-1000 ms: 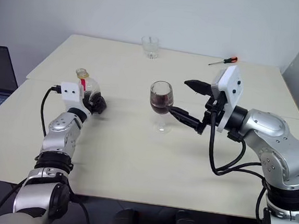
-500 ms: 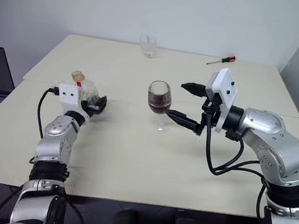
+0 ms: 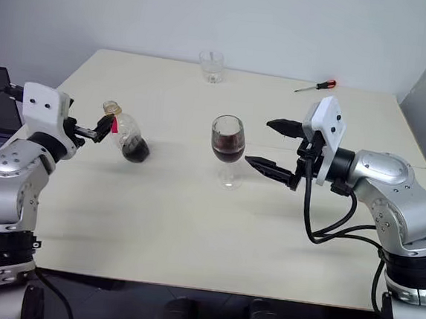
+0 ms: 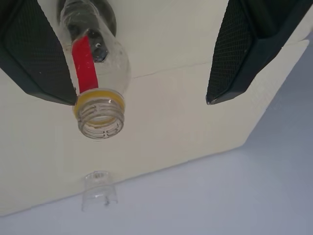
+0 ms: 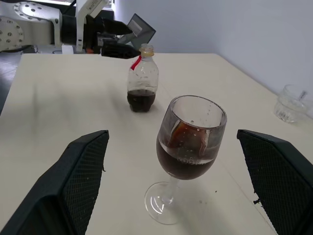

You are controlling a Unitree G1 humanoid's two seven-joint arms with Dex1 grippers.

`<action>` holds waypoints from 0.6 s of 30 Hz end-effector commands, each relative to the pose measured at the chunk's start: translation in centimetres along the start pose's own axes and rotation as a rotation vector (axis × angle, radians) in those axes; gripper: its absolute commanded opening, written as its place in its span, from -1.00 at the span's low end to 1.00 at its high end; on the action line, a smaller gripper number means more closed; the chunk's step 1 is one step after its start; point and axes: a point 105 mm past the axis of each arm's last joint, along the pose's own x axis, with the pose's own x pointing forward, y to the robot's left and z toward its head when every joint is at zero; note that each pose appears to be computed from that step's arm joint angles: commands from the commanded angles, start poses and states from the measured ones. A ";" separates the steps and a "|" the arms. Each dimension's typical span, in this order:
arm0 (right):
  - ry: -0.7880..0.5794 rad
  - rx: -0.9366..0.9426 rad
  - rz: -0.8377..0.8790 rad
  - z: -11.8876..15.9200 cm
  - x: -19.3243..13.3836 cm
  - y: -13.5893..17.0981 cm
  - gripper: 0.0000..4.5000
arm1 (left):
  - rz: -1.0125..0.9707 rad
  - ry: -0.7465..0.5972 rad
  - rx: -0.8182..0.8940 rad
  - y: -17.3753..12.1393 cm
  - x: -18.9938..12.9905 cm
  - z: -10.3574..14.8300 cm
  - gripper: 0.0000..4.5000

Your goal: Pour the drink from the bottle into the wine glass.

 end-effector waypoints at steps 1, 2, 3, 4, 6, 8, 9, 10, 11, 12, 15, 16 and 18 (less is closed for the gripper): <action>-0.007 -0.025 0.018 1.1 -0.4 -0.2 1.00 | -0.128 -0.139 -0.014 -0.1 -0.4 5.4 0.98; 0.001 -0.007 0.039 1.0 -0.8 0.0 1.00 | -0.217 -0.143 -0.015 -0.8 -0.6 6.3 0.98; 0.005 0.005 0.055 0.9 -1.0 0.2 1.00 | -0.276 -0.140 -0.012 -1.2 -0.7 6.7 0.98; 0.000 0.037 0.088 1.0 -1.5 0.6 1.00 | -0.372 -0.158 -0.016 -2.0 -1.2 7.6 0.98; -0.019 0.083 0.137 1.1 -2.5 1.2 1.00 | -0.529 -0.134 -0.043 -3.2 -2.0 8.4 0.98; -0.022 0.101 0.130 1.1 -3.4 0.9 1.00 | -0.667 -0.121 -0.023 -4.1 -3.3 9.1 0.98; -0.018 0.102 0.124 1.1 -3.8 0.7 1.00 | -0.716 -0.101 -0.025 -4.3 -3.9 9.3 0.98; -0.010 0.102 0.120 1.0 -4.1 0.5 1.00 | -0.755 -0.082 -0.027 -4.4 -4.3 9.3 0.98; 0.000 0.104 0.115 1.0 -4.4 0.4 1.00 | -0.786 -0.072 -0.026 -4.3 -4.7 9.3 0.98; 0.003 0.105 0.112 1.0 -4.6 0.1 1.00 | -0.810 -0.057 -0.035 -4.1 -4.9 9.2 0.98; 0.009 0.098 0.107 1.2 -5.4 -0.6 1.00 | -0.887 -0.005 -0.018 -3.8 -5.7 8.8 0.98; 0.011 0.097 0.108 1.2 -5.5 -0.7 1.00 | -0.904 -0.001 -0.029 -3.7 -5.8 8.9 0.98; 0.008 0.100 0.116 1.2 -5.6 -0.8 1.00 | -0.923 -0.008 -0.054 -3.7 -5.9 9.1 0.98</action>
